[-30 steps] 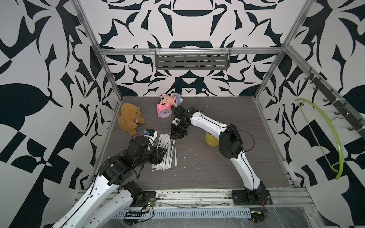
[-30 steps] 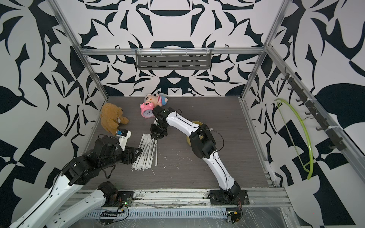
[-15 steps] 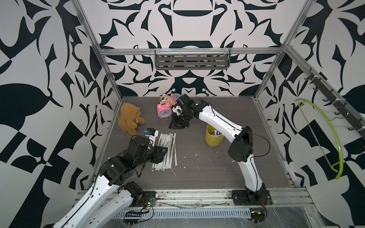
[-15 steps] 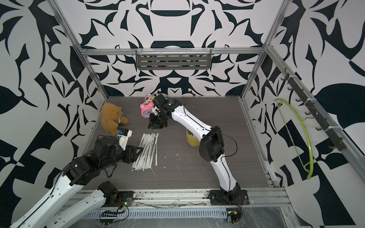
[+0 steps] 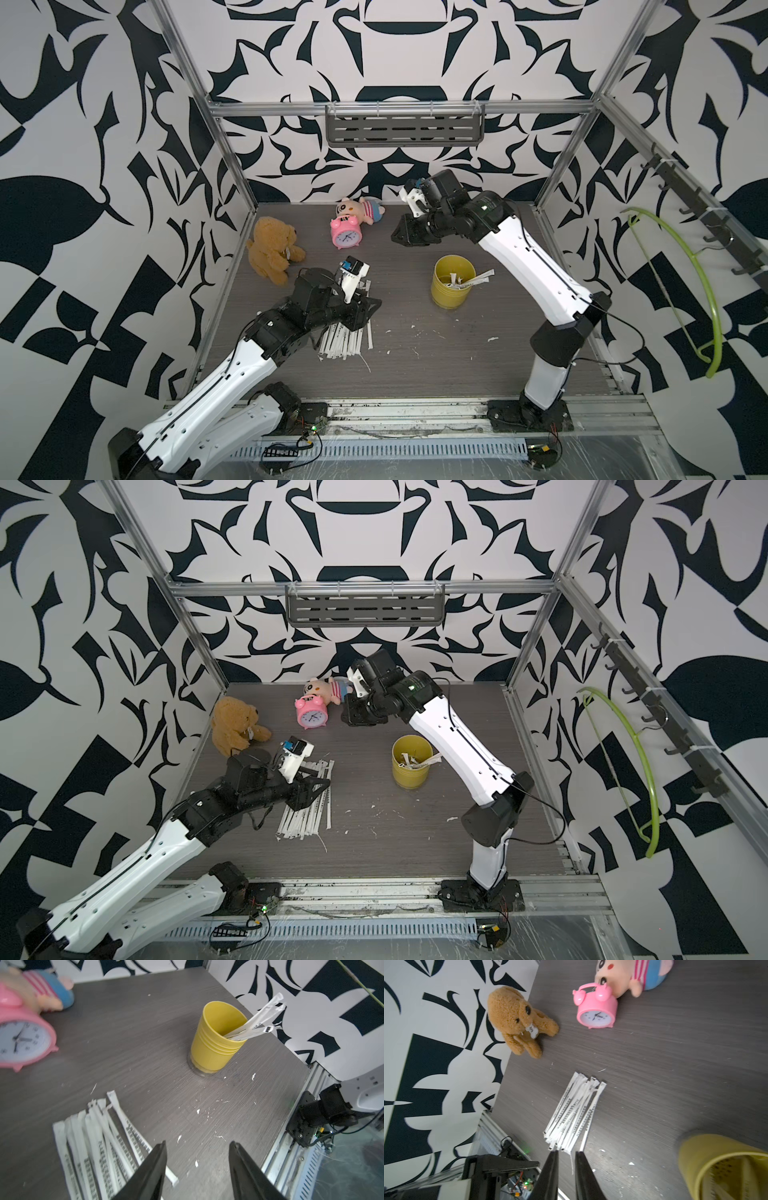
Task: Take the straws out of the storage container
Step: Pick up the straw from the container.
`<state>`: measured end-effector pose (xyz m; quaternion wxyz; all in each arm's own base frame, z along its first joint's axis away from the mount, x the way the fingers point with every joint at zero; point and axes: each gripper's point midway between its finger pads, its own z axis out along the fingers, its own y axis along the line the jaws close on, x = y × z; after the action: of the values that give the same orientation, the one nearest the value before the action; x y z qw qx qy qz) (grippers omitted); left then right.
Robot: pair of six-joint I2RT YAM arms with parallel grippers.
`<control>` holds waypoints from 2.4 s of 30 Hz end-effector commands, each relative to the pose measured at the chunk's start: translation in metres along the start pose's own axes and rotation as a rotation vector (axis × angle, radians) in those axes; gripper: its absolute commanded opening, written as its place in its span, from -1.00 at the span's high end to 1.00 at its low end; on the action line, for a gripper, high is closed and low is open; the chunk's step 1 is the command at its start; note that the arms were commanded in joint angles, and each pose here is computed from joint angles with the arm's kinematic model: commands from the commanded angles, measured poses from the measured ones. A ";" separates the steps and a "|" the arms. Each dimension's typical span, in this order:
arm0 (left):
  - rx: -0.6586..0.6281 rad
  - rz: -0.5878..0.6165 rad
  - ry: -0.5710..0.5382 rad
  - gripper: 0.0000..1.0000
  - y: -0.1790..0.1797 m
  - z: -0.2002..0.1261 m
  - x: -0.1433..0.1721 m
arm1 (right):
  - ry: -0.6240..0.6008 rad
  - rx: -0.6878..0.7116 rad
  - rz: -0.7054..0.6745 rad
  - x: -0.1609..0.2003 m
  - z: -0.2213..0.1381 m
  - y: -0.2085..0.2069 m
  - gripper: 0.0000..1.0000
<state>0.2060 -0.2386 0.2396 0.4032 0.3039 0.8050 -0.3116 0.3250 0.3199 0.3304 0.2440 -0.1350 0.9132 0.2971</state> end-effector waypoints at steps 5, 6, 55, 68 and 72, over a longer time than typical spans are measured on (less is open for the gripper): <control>0.155 0.356 -0.210 -0.19 -0.041 0.034 -0.045 | -0.198 0.120 -0.223 0.000 -0.060 -0.033 0.38; 0.169 0.379 -0.216 -0.20 -0.044 0.039 -0.048 | -0.219 0.126 -0.232 0.002 -0.064 -0.040 0.36; 0.291 0.746 -0.121 0.64 -0.070 0.187 -0.034 | -0.111 0.173 -0.147 0.137 -0.086 -0.118 -0.07; 0.255 0.782 -0.180 0.73 -0.074 0.170 -0.053 | -0.161 0.189 -0.160 0.126 -0.098 -0.115 -0.03; 0.260 0.792 -0.196 0.73 -0.078 0.158 -0.059 | -0.171 0.194 -0.165 0.123 -0.100 -0.115 -0.02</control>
<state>0.2579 -0.4239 0.2139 0.5120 0.6044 0.5539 -0.2563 0.2230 0.1558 0.2548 0.3129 -0.1578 0.9166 0.1925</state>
